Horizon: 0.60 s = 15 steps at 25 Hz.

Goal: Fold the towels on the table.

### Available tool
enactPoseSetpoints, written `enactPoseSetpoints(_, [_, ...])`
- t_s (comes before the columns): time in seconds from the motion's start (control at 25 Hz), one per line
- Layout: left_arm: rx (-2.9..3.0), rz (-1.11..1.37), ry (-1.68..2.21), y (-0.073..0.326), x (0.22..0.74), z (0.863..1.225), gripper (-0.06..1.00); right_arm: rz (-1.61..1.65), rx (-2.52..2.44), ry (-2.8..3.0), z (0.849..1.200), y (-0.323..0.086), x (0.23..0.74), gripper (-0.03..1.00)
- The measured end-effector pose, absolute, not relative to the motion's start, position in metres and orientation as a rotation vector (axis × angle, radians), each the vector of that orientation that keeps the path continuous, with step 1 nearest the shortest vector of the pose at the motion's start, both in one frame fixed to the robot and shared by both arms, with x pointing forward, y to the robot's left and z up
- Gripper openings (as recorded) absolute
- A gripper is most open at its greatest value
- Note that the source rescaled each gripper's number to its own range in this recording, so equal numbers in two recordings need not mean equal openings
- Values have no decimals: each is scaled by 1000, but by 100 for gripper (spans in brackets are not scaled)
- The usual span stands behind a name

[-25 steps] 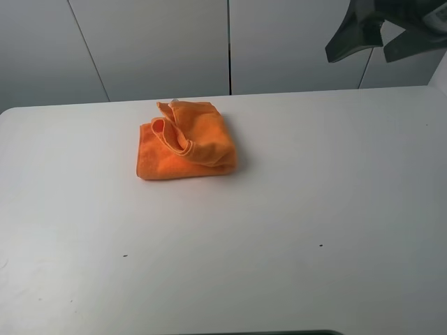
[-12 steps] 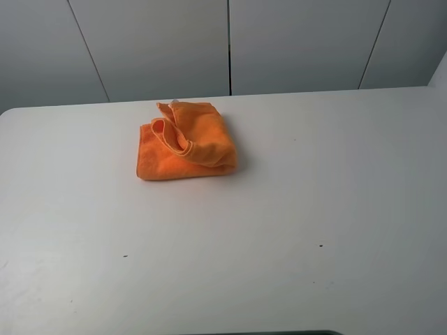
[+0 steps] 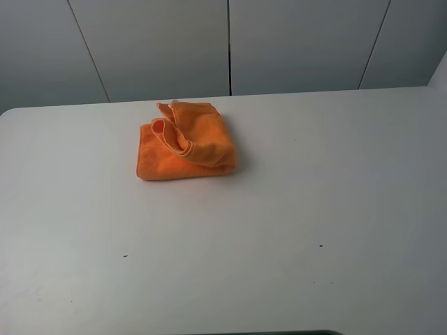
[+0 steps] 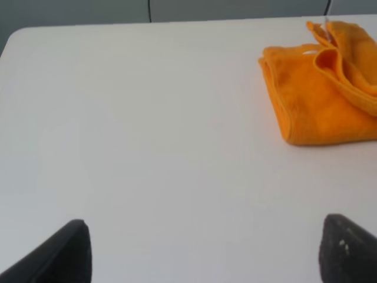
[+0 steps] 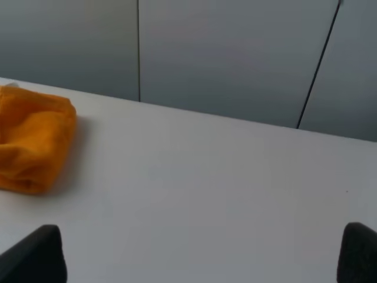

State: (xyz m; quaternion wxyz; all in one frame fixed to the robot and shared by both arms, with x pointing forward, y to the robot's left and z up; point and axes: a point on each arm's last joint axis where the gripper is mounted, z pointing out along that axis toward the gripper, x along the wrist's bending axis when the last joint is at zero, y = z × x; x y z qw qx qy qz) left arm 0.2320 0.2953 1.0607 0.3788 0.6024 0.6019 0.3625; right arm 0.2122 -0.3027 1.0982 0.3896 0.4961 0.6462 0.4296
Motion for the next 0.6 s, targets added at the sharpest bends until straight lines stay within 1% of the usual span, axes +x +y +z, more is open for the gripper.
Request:
enactPoseSetpoints(0.32, [1557,928,1532,295,232,1055,100,1073,1336,1649,1089,-304,211,100])
enactPoseSetpoints(0.52, [1561,925,1532,295,231,1055,100,1017,1432,1730,1059,-301,226,100])
enactPoseSetpoints(0.6, [1561,925,1532,295,231,1055,100,1019,1448,1747,1053,-299,229,100])
